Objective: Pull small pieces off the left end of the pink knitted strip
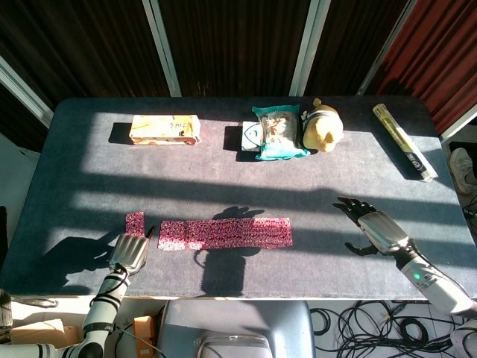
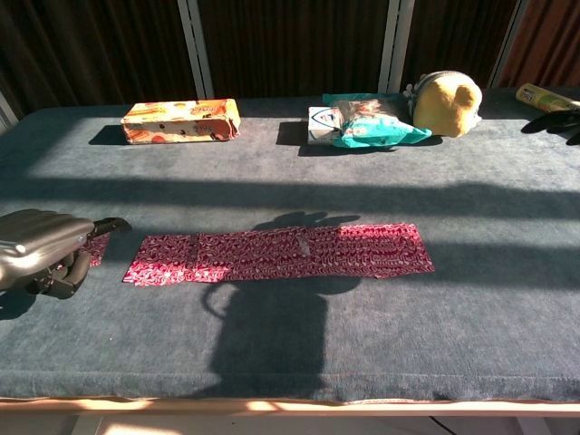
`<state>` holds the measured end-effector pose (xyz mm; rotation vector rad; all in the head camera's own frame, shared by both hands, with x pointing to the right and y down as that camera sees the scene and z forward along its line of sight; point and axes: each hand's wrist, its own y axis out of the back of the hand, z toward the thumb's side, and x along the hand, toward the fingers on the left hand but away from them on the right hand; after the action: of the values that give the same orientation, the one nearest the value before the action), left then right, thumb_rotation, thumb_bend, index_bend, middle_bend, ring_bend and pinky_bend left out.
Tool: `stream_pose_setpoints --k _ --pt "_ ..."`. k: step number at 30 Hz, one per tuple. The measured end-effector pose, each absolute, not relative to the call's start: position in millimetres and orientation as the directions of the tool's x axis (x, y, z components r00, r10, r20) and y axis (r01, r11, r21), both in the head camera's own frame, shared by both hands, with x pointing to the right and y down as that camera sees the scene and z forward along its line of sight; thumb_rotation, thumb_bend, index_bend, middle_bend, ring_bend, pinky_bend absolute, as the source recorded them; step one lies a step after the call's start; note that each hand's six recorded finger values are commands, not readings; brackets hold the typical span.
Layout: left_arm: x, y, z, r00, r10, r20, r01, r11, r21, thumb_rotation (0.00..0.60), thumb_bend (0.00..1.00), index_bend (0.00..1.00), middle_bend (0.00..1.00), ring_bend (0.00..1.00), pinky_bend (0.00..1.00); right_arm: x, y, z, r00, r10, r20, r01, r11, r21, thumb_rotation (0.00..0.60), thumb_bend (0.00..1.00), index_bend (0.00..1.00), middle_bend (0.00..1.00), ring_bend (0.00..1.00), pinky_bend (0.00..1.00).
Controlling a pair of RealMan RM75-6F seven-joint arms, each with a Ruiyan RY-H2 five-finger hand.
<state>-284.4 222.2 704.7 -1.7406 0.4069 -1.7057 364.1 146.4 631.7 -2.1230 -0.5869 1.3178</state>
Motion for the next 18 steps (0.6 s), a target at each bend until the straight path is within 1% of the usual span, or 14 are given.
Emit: stream_pose_setpoints --k 4,11,18 --pt "-272.6 228.9 709.0 0.118 -0.614 0.780 0.252 -0.742 -0.622 0.600 0.98 0.11 1.00 1.00 1.00 364.7 146.6 632.7 0.418 0.627 -0.658 0.069 -0.744 -0.665 0.600 0.26 0.00 0.00 0.00 0.13" --pt "-257.1 236.9 717.8 0.113 -0.584 0.804 0.315 -0.746 -0.587 0.600 0.98 0.10 1.00 1.00 1.00 367.1 146.6 634.8 0.412 0.625 -0.663 0.072 -0.748 -0.660 0.600 0.26 0.00 0.00 0.00 0.13" --pt "-257.2 241.6 724.0 0.093 -0.570 0.816 0.354 -0.748 -0.562 0.600 0.98 0.11 1.00 1.00 1.00 372.2 145.7 634.1 0.406 0.629 -0.663 0.081 -0.748 -0.659 0.600 0.26 0.00 0.00 0.00 0.13"
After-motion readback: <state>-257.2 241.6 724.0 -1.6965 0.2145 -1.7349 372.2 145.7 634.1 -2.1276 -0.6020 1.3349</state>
